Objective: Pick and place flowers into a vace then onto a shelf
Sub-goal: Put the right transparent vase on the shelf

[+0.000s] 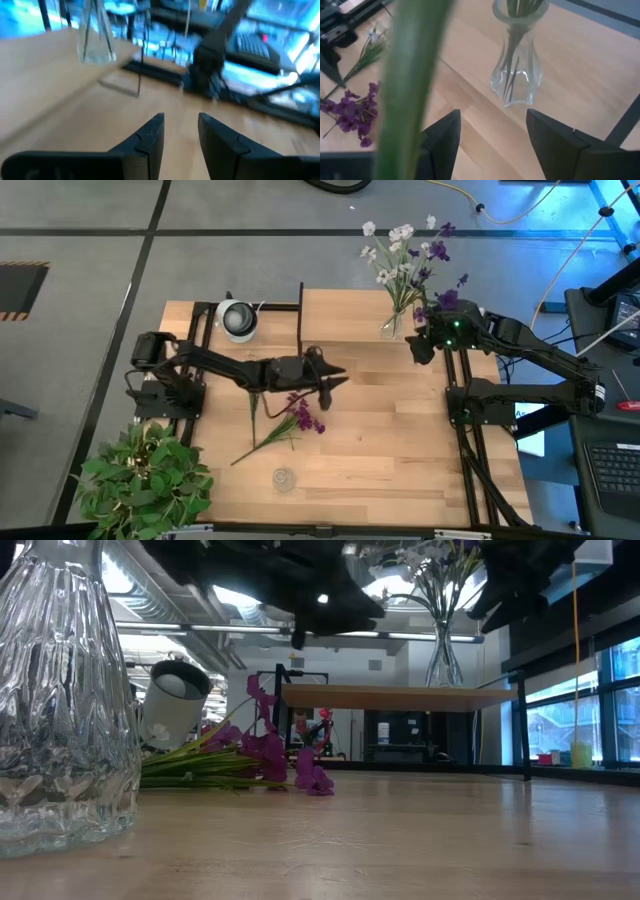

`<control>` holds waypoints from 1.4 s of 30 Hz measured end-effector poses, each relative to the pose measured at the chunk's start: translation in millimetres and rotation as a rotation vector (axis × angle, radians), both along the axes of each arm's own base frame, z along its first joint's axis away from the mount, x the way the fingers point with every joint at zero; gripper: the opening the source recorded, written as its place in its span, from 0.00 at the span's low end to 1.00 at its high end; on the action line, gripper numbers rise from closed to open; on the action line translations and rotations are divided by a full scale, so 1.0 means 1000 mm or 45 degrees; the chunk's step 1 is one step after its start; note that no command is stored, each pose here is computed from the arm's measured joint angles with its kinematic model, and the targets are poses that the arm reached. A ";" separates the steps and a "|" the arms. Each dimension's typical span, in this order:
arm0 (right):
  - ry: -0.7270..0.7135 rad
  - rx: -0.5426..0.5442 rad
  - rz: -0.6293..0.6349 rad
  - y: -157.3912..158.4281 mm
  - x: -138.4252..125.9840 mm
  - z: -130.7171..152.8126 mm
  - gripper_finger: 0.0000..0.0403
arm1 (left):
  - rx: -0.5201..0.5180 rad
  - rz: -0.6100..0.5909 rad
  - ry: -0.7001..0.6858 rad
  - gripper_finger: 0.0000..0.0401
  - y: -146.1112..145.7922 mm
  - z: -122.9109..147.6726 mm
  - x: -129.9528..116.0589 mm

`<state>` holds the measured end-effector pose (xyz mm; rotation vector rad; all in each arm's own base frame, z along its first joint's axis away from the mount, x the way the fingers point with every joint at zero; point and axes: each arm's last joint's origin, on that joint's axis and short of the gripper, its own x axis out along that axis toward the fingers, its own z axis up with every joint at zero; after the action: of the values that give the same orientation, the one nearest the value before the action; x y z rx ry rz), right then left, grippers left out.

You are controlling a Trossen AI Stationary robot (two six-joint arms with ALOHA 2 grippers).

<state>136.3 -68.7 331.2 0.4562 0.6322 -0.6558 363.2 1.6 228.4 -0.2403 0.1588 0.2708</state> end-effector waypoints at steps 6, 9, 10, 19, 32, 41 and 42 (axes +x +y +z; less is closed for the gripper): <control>0.027 0.025 0.009 0.001 -0.001 -0.002 0.57 | -0.020 -0.074 -0.098 0.28 0.022 -0.008 0.039; 0.024 0.063 0.046 0.002 -0.002 -0.003 0.57 | -0.016 -0.058 -0.091 0.28 0.030 -0.015 0.057; 0.026 0.074 0.056 0.003 -0.002 -0.003 0.57 | -0.007 -0.055 -0.090 0.28 0.032 -0.016 0.062; 0.131 0.181 0.098 0.008 -0.008 -0.010 0.57 | 0.020 -0.012 -0.120 0.28 0.044 -0.012 0.075; 0.146 0.268 0.203 0.016 -0.019 -0.011 0.57 | 0.020 0.028 -0.090 0.28 0.053 -0.015 0.074; 0.090 0.241 0.210 0.022 -0.032 -0.005 0.57 | 0.038 0.065 -0.086 0.28 0.054 -0.014 0.073; 0.087 0.239 0.210 0.022 -0.032 -0.005 0.57 | 0.038 0.066 -0.086 0.28 0.054 -0.014 0.073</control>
<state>103.9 -46.3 326.3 0.5514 0.7915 -0.4585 436.6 55.4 214.0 -0.2237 0.0818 0.3157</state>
